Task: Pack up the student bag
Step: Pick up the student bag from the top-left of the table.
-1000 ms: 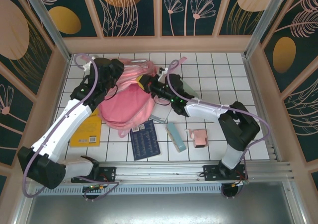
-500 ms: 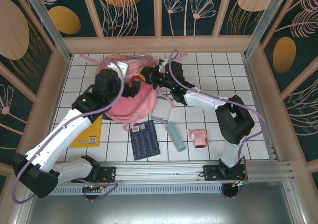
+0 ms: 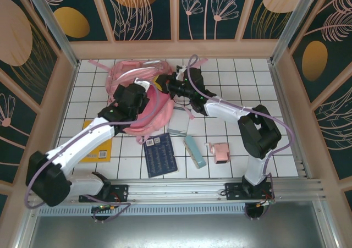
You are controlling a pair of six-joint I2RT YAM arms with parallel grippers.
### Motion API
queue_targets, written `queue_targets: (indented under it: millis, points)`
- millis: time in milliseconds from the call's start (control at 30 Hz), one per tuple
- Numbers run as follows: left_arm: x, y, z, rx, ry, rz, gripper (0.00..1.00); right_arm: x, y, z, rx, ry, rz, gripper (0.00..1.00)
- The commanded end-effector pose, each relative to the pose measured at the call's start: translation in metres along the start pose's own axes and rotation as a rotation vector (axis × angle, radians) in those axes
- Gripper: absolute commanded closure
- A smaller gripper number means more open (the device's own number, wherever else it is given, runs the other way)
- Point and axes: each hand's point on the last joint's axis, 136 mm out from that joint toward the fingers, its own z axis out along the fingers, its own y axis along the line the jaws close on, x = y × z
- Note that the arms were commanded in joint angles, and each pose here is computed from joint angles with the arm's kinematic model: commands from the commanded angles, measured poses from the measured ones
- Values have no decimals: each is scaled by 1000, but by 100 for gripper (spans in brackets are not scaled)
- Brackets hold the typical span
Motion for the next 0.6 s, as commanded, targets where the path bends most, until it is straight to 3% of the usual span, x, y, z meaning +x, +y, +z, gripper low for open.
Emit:
queue_targets:
  millis: [0, 167, 300, 333, 467, 567]
  points:
    - [-17, 13, 6, -89, -30, -32, 29, -9, 38, -4, -99, -17, -44, 100]
    - [-15, 12, 8, -86, -28, -56, 61, -12, 44, -7, -101, -33, -58, 100]
    - [-29, 23, 1, -78, -71, -112, 100, -11, 52, -2, -127, -6, -86, 100]
    - [-35, 28, 0, -79, -81, -130, 100, -10, 54, -1, -128, -3, -100, 95]
    - [-76, 66, -11, -48, -145, -320, 100, -12, 76, -6, -138, -12, -205, 55]
    - [-102, 107, -18, -58, -179, -498, 100, -12, 100, -17, -152, -25, -312, 42]
